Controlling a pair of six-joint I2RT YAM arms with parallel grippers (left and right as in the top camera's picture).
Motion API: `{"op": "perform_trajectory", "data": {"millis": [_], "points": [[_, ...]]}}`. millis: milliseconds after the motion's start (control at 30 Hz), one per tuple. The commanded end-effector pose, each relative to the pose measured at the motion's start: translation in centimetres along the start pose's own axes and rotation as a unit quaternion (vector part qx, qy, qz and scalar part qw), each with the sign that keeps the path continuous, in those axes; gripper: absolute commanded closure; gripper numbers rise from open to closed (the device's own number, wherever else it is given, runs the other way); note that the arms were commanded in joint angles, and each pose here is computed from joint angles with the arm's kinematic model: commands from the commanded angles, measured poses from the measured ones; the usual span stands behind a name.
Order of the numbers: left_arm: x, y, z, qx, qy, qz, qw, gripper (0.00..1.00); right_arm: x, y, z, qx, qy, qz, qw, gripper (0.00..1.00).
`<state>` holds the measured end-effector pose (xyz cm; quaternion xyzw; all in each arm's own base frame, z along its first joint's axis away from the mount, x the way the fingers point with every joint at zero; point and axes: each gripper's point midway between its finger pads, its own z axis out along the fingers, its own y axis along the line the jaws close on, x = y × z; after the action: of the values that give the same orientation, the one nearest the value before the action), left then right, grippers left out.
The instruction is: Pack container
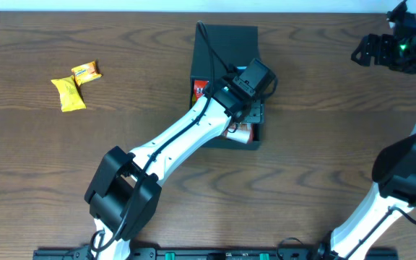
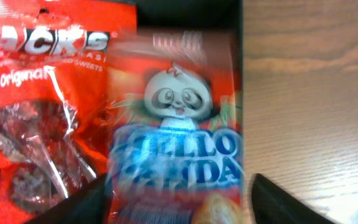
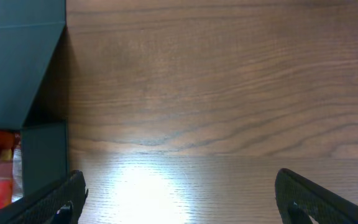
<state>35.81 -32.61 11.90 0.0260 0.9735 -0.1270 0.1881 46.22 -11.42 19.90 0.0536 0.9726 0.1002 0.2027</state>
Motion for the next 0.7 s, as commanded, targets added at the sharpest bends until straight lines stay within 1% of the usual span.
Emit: {"op": "perform_trajectory", "data": {"millis": [0,67,200,233,267,300,333,367,400,433,500,533,567,600,667], "points": [[-0.6,-0.1,0.4,-0.003,-0.011,-0.009,1.0,0.2,-0.5,0.3,-1.8,-0.003,-0.021,0.003,1.0,0.04],[-1.0,-0.3,0.4,0.002,-0.017,-0.001,1.0,0.17,-0.5,0.5,-1.8,-0.007,-0.02,0.003,1.0,0.03],[-1.7,0.0,0.1,0.002,-0.024,0.021,0.999,0.17,-0.5,0.9,-1.8,-0.02,-0.021,0.004,1.0,0.04],[-2.0,0.2,0.0,0.001,-0.026,0.024,0.999,0.18,-0.4,1.1,-1.8,-0.025,-0.019,0.004,1.0,0.08],[-2.2,0.4,-0.1,0.0,-0.026,0.026,0.999,0.18,-0.2,1.5,-1.8,-0.035,-0.017,0.005,0.999,0.18],[-2.3,0.8,-0.2,-0.003,-0.026,0.029,0.999,0.23,-0.1,2.0,-1.8,-0.046,-0.015,0.006,0.999,0.31],[-2.6,1.2,-0.4,-0.006,-0.027,0.035,0.999,0.28,0.0,2.4,-1.8,-0.053,-0.012,0.005,0.998,0.54],[-2.9,1.9,-0.5,-0.013,-0.027,0.036,0.999,0.34,0.1,2.6,-1.7,-0.056,-0.01,0.005,0.998,0.86],[-3.1,2.8,-0.5,-0.021,-0.024,0.03,0.999,0.41,0.2,2.7,-1.7,-0.057,-0.007,0.004,0.998,0.98],[-3.3,3.9,-0.4,-0.03,-0.019,0.021,0.999,0.52,0.3,3.1,-1.6,-0.06,-0.004,0.003,0.998,0.98],[-3.7,6.1,-0.5,-0.048,-0.009,0.002,0.999,0.79,0.6,3.8,-1.5,-0.068,0.004,0.001,0.998,0.99],[-4.2,7.7,-0.5,-0.058,-0.006,-0.013,0.998,0.91,0.8,4.6,-1.4,-0.078,0.009,-0.003,0.997,0.99],[-4.7,8.9,-0.6,-0.064,-0.004,-0.026,0.998,0.94,0.9,5.5,-1.4,-0.09,0.012,-0.007,0.996,0.98],[-5.4,10.6,-0.7,-0.064,-0.003,-0.047,0.997,0.94,1.0,7.0,-1.2,-0.109,0.015,-0.016,0.994,0.98],[-6.4,12.3,-1.0,-0.051,-0.001,-0.075,0.996,0.94,1.2,9.6,-0.7,-0.128,0.024,-0.038,0.991,0.99]]}}
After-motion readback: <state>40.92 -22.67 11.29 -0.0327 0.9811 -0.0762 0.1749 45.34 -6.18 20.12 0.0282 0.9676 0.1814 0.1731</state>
